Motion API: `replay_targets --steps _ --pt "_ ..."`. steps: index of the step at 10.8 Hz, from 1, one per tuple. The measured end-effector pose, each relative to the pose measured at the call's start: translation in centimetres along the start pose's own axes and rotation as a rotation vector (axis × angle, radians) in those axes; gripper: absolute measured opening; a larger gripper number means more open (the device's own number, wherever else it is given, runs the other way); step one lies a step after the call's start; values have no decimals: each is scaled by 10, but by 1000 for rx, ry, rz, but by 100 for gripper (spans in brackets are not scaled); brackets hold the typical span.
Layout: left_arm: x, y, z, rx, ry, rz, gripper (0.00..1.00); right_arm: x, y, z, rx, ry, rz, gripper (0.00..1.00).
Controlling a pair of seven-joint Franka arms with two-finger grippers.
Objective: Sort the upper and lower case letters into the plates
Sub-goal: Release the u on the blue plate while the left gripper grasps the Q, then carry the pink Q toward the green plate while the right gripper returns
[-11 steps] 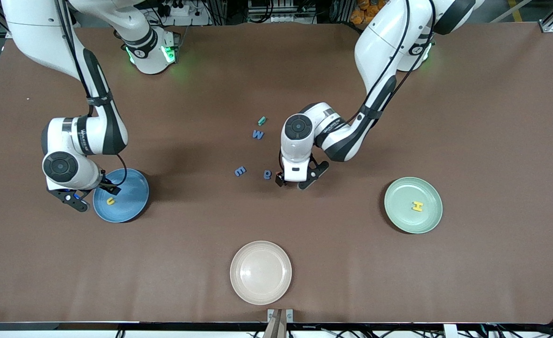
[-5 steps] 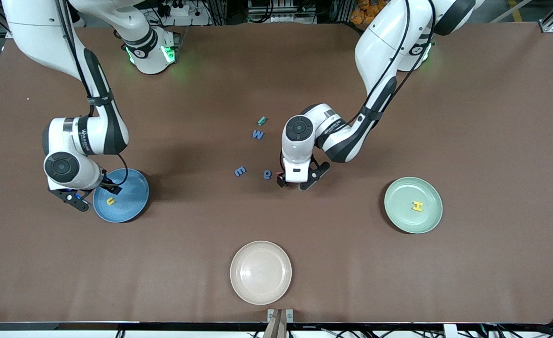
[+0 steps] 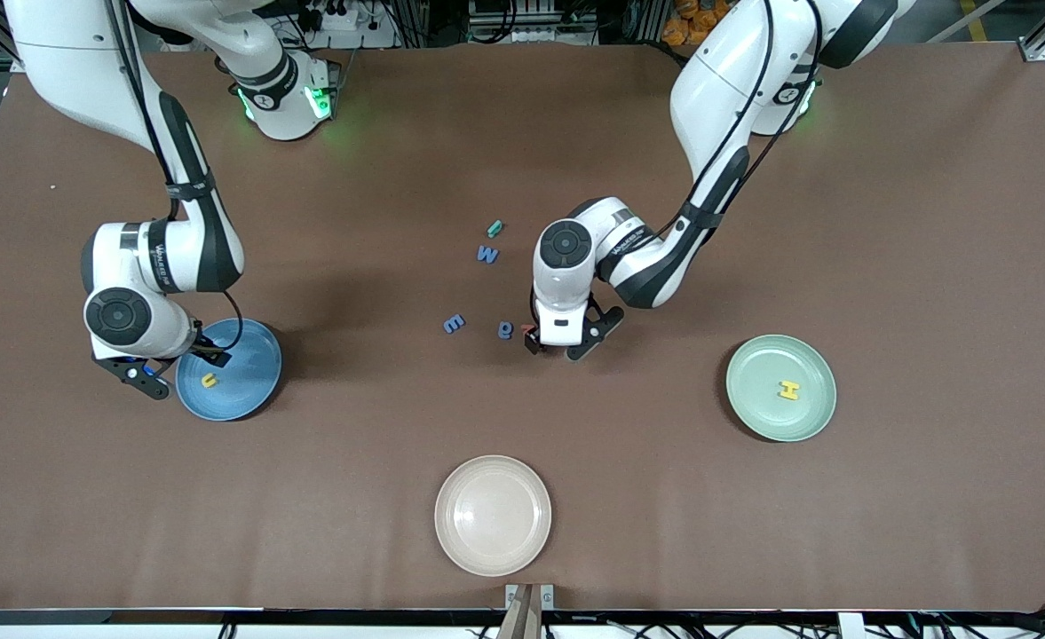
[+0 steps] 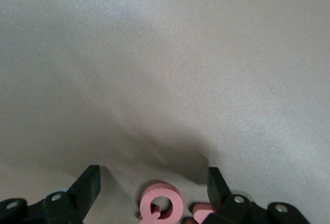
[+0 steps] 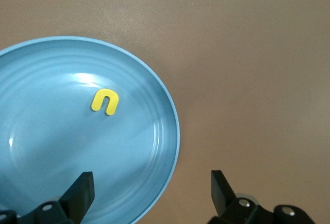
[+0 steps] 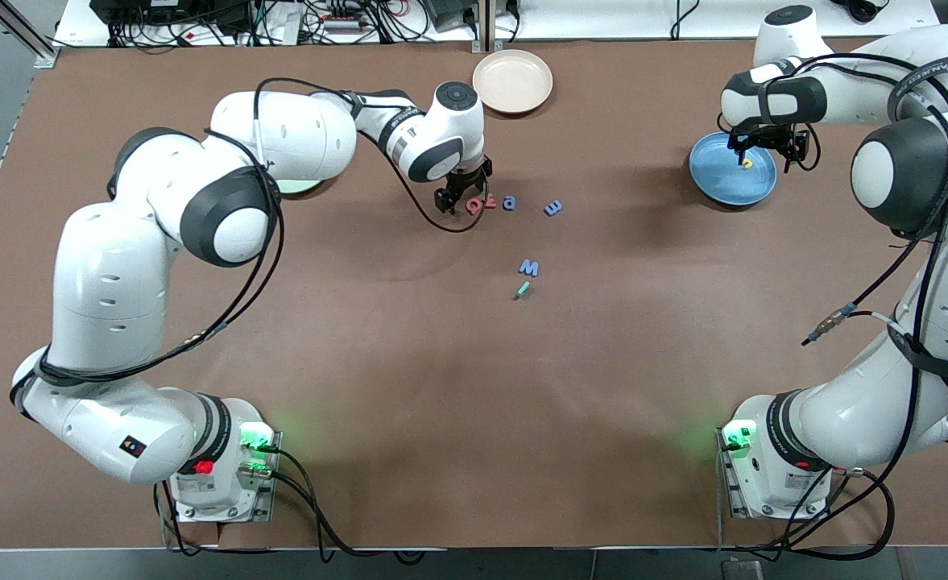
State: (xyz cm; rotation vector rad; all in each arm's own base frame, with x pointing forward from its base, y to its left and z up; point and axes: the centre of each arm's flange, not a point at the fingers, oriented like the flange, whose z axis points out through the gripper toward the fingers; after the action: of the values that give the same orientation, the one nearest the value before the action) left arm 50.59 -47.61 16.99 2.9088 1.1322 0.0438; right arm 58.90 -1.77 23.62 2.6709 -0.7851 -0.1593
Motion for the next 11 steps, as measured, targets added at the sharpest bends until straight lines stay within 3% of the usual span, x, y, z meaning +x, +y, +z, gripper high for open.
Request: replay_targets --steps 7,10,11 --pt "-12 0 2 2 -3 17 86 1 -1 -2 3 5 1 100" --pt "-15 1 1 3 -3 21 78 9 1 -21 -20 -13 11 100" --pt "-15 2 -2 -3 -2 21 62 11 -1 -28 -18 -10 12 100"
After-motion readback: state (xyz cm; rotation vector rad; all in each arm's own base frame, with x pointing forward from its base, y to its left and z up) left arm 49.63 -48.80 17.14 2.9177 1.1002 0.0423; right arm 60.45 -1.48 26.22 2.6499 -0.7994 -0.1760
